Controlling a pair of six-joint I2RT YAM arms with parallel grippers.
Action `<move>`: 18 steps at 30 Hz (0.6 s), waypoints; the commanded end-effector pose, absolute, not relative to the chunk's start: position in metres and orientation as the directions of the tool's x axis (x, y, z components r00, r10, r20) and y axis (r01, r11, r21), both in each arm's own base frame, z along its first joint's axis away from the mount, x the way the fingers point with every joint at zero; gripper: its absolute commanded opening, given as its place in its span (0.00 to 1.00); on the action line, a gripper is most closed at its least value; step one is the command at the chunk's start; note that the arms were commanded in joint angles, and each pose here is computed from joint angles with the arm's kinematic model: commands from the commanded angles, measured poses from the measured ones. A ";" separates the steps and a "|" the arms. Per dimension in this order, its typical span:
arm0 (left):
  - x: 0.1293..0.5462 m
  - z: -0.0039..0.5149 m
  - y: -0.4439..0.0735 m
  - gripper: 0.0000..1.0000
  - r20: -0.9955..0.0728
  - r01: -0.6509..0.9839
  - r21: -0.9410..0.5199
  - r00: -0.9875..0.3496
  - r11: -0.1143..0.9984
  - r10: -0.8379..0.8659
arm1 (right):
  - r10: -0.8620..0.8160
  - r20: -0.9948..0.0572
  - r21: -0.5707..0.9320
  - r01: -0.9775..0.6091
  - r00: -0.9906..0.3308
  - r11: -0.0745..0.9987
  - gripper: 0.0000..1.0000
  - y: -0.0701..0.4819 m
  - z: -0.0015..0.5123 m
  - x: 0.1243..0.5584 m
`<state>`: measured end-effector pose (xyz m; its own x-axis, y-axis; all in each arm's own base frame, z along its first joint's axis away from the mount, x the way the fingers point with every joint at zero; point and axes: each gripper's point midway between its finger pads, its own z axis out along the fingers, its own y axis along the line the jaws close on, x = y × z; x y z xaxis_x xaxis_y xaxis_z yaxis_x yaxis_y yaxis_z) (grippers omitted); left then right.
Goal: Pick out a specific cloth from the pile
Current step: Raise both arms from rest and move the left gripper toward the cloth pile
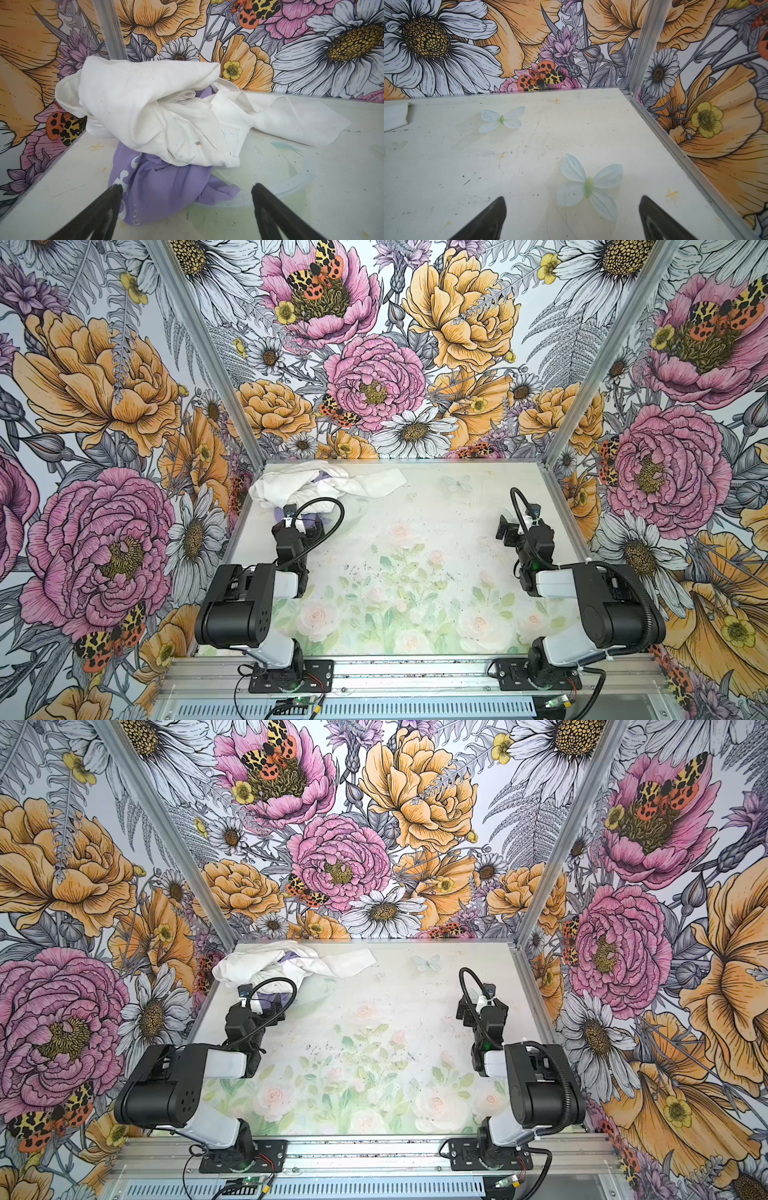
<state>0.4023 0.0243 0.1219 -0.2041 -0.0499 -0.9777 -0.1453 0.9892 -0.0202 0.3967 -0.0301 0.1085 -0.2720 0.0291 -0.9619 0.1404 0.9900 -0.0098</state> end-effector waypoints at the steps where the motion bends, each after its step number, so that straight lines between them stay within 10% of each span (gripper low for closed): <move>1: 0.406 0.130 0.018 0.99 -0.983 -0.114 -0.023 -0.180 0.993 -0.043 | 0.039 -0.967 0.001 0.152 -0.252 0.988 0.99 -0.032 0.114 0.400; 18: 0.406 0.129 0.019 0.99 -0.982 -0.112 -0.029 -0.181 0.993 -0.049 | 0.037 -0.966 -0.002 0.152 -0.255 0.988 1.00 -0.032 0.114 0.400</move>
